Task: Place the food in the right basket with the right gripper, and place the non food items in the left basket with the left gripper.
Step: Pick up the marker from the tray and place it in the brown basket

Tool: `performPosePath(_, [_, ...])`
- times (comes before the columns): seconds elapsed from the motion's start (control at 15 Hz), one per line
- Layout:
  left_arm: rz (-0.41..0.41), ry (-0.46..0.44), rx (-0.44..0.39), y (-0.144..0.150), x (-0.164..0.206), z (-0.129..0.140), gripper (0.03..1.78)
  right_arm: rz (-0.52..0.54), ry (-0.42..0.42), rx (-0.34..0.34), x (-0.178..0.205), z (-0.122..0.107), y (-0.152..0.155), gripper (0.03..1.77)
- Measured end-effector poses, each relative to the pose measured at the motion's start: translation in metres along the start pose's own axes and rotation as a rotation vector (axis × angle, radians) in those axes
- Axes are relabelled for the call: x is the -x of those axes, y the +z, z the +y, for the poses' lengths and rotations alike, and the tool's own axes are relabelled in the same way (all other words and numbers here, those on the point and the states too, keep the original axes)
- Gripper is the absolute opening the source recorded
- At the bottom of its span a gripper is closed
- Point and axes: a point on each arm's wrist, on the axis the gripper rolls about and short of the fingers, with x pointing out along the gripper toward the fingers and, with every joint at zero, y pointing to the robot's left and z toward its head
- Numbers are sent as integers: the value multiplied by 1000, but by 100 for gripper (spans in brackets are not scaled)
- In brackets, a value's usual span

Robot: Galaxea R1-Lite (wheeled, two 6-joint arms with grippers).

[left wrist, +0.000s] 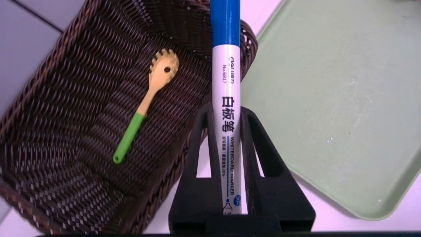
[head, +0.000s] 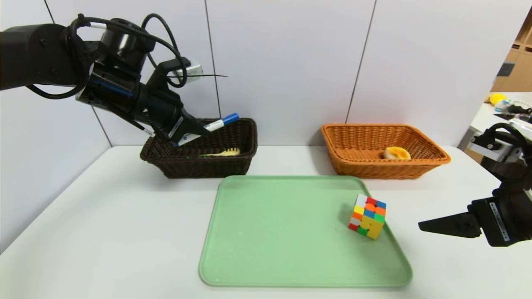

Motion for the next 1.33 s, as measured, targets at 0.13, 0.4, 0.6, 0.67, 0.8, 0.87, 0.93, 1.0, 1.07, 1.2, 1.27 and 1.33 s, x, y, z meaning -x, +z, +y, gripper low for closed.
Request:
performPosePath(0.13, [-46,-49,-74,-10,-1,16,24,4,0,-1,0,0,-2,170])
performPosePath(0.4, [-119,-97,-238,-26,-12,45,24,6,5,5,0,1,-5,170])
performPosePath(0.6, [-120,-84,-288,-36,-32,60,24,4,9,10,1,3,-5,170])
performPosePath(0.67, [-115,-86,-284,-40,-40,64,24,1,10,12,2,3,-5,170])
performPosePath(0.8, [-111,-83,-279,-48,-57,71,24,-10,10,16,5,4,-5,170])
performPosePath(0.87, [-111,-72,-269,-52,-65,75,24,-16,11,17,6,4,-5,170])
performPosePath(0.93, [-113,-51,-256,-55,-74,80,24,-23,12,19,7,4,-5,170])
performPosePath(1.0, [-116,-29,-242,-57,-80,83,24,-28,12,20,8,5,-4,170])
performPosePath(1.07, [-120,-11,-225,-59,-86,87,24,-31,12,22,9,5,-4,170])
performPosePath(1.2, [-109,-1,-199,-63,-92,89,48,-32,13,22,9,5,-4,170])
performPosePath(1.27, [-104,-1,-196,-65,-94,89,63,-32,12,21,9,5,-4,170])
performPosePath(1.33, [-101,-2,-193,-66,-96,90,77,-32,13,21,10,5,-4,170])
